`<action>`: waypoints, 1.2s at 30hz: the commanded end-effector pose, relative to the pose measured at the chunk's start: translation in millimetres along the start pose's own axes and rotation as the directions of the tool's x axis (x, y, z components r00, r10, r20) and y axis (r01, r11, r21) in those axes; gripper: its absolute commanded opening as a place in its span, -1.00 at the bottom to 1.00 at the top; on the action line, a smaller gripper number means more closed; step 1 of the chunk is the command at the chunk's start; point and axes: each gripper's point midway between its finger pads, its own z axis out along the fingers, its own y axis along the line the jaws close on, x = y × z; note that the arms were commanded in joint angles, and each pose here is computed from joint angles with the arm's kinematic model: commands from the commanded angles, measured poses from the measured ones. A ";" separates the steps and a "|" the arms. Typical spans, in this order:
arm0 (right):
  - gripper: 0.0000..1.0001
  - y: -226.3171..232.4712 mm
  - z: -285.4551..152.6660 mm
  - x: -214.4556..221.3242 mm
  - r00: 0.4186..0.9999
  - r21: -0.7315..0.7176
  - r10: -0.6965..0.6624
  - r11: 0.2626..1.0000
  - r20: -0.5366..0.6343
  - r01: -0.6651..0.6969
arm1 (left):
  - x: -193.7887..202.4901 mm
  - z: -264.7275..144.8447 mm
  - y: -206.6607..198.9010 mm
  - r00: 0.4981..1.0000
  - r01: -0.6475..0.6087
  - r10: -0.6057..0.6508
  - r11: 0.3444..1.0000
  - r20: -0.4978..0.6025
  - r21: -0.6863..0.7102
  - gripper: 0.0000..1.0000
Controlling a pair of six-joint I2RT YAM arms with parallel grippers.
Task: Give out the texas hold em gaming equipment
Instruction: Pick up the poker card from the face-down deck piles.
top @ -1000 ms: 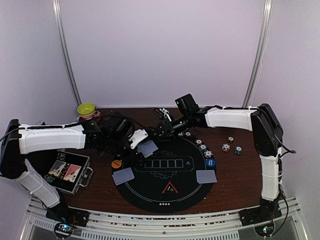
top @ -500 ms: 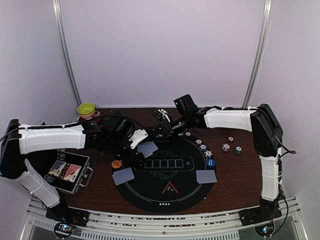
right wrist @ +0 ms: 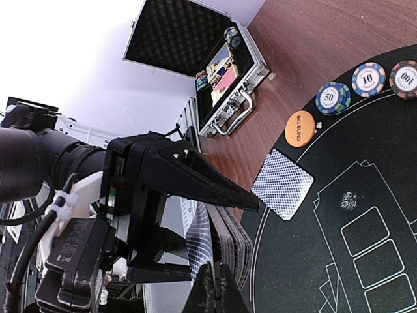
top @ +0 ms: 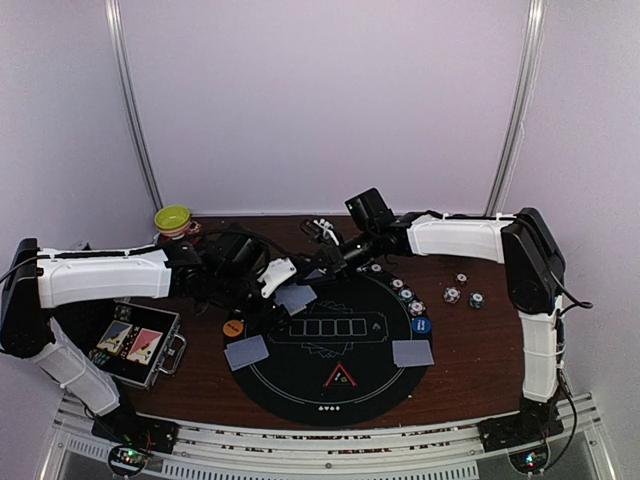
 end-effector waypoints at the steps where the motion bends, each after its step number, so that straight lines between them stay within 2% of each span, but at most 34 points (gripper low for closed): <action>1: -1.00 15.9 -4.8 -7.5 1.000 -0.037 -0.028 0.999 0.008 0.028 | -15.0 -3.9 0.4 0.998 -0.016 0.017 1.000 0.057 -0.003 0.29; 6: -1.00 22.2 -28.5 -24.3 0.996 -0.047 -0.022 0.999 0.084 0.026 | -14.4 -4.1 3.1 0.998 -0.011 0.012 1.000 0.055 -0.019 0.30; 13: -1.00 30.9 -83.3 -54.4 0.974 -0.064 -0.014 0.997 0.227 0.030 | -14.2 -5.2 6.9 0.998 0.001 0.001 1.000 0.056 -0.029 0.30; 18: -1.00 25.2 -117.4 -70.4 0.948 -0.024 -0.026 0.999 0.319 0.035 | -14.3 -4.9 7.1 0.998 0.004 -0.003 1.000 0.057 -0.026 0.31; 24: -1.00 -36.2 -137.6 -83.2 0.893 0.233 -0.089 0.972 0.441 -0.018 | -16.0 -7.1 7.8 0.998 0.007 -0.005 1.000 0.063 -0.027 0.30; 31: -1.00 -116.6 -133.6 -53.7 0.923 0.464 -0.096 0.881 0.374 -0.096 | -16.4 -9.3 9.0 0.998 0.009 -0.006 0.999 0.068 -0.035 0.30; 36: -1.00 -141.0 -126.7 -37.1 0.932 0.520 -0.087 0.846 0.353 -0.118 | -16.5 -7.6 10.2 0.998 0.011 -0.009 0.999 0.065 -0.030 0.30</action>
